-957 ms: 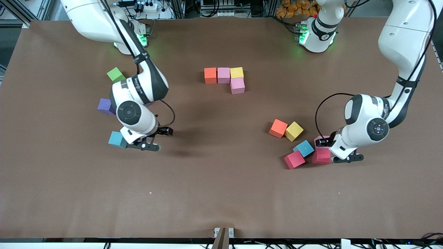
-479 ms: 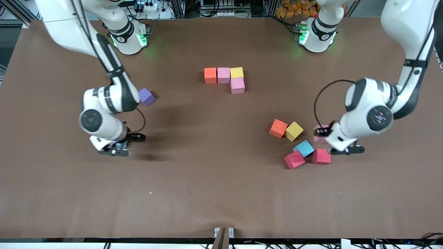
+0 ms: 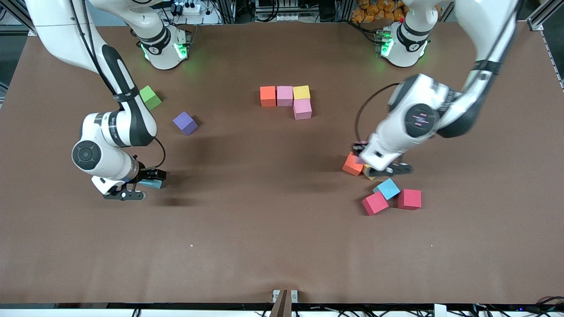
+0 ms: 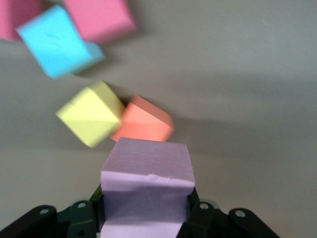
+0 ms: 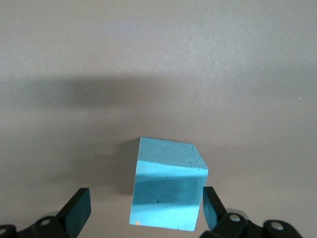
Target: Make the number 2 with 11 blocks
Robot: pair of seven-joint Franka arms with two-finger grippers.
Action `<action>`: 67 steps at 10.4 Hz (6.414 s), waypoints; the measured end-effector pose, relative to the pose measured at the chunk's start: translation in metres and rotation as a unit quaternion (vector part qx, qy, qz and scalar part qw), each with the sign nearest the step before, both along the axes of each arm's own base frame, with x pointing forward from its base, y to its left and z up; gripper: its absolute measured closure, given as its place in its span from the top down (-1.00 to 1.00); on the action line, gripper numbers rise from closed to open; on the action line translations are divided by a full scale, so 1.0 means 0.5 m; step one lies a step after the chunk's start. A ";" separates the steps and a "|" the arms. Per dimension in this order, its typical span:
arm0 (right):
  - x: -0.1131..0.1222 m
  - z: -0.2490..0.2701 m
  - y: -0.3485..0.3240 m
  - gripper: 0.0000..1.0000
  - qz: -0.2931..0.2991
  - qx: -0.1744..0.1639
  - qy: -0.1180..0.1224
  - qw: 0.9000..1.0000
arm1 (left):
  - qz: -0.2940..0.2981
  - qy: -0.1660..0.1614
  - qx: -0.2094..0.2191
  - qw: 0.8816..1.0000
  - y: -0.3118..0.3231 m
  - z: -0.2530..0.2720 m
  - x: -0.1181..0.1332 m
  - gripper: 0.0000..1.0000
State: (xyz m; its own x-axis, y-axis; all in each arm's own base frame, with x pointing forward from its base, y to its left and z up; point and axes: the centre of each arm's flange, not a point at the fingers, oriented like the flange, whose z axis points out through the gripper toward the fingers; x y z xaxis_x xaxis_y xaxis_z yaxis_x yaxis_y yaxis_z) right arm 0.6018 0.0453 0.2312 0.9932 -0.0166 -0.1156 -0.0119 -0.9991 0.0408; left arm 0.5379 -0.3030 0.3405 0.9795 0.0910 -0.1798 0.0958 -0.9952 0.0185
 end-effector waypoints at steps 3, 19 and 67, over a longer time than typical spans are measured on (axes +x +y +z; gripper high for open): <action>-0.012 -0.019 -0.034 1.00 0.009 0.002 0.005 1.000 | -0.012 0.024 0.005 1.000 -0.068 -0.055 -0.050 0.23; -0.012 -0.075 -0.052 0.15 -0.025 0.025 -0.006 0.999 | -0.009 -0.014 0.009 1.000 -0.211 -0.274 -0.251 0.23; -0.443 -0.061 0.974 0.07 0.701 0.082 -0.003 0.708 | 0.472 0.002 0.075 0.879 0.049 -0.190 0.050 0.95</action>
State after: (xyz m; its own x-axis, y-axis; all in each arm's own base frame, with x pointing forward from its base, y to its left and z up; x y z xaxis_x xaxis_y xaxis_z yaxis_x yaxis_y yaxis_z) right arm 0.3801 0.5322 0.2008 0.0207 0.9998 0.0020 0.9971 -0.0205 -0.0730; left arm 0.5630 -0.2786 0.2454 0.4552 0.8849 -0.0987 0.8790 -0.4643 -0.1087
